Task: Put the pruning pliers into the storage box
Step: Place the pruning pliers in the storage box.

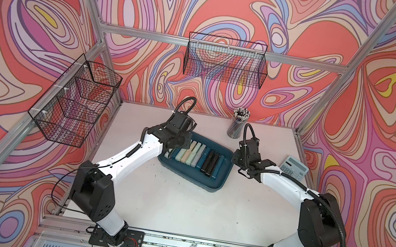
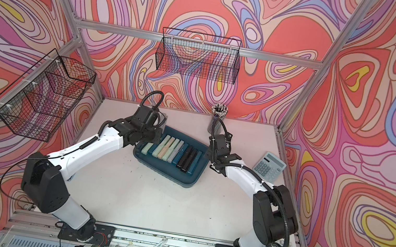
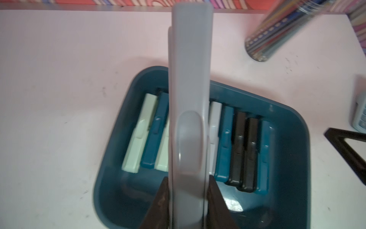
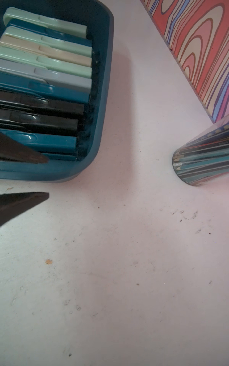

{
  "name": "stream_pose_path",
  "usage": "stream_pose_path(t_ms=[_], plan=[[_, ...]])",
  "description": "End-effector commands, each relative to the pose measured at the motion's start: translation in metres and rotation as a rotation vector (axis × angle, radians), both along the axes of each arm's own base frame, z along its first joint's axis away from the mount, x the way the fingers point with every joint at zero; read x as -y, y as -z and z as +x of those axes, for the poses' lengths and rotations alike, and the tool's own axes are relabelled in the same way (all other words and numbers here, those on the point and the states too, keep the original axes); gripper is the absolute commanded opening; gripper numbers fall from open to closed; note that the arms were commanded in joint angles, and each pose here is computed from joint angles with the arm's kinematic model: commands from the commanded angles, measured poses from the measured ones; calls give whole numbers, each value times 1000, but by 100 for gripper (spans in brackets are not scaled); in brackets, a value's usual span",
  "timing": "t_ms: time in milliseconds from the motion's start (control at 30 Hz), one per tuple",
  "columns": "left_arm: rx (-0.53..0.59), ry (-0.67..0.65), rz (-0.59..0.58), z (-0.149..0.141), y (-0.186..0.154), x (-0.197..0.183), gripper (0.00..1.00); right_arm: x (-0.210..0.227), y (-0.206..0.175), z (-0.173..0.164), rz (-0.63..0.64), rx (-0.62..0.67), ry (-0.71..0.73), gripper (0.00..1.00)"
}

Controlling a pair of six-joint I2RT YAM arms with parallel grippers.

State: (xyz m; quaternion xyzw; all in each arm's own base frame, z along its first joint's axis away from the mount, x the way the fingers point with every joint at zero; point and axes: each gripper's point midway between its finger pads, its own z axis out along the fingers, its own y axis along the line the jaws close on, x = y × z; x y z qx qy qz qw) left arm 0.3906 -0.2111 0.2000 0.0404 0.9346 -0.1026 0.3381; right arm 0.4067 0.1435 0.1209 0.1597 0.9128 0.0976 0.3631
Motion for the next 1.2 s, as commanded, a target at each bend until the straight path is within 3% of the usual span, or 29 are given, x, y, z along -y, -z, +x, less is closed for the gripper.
stream_pose_path(t_ms=[0, 233, 367, 667, 1167], plan=[[-60, 25, 38, -11, 21, 31, 15, 10, -15, -1, 29, 40, 35, 27], [-124, 114, -13, -33, 51, 111, 17, 37, -15, -6, 57, 50, 75, 27], [-159, 157, -29, -37, 64, 138, 18, 38, -9, -8, 77, 37, 67, 27], [-223, 204, -38, -44, 81, 169, 18, 43, -4, -10, 103, 29, 68, 27], [-288, 217, 21, -52, 119, 183, 19, 48, -1, -15, 117, 28, 65, 27]])
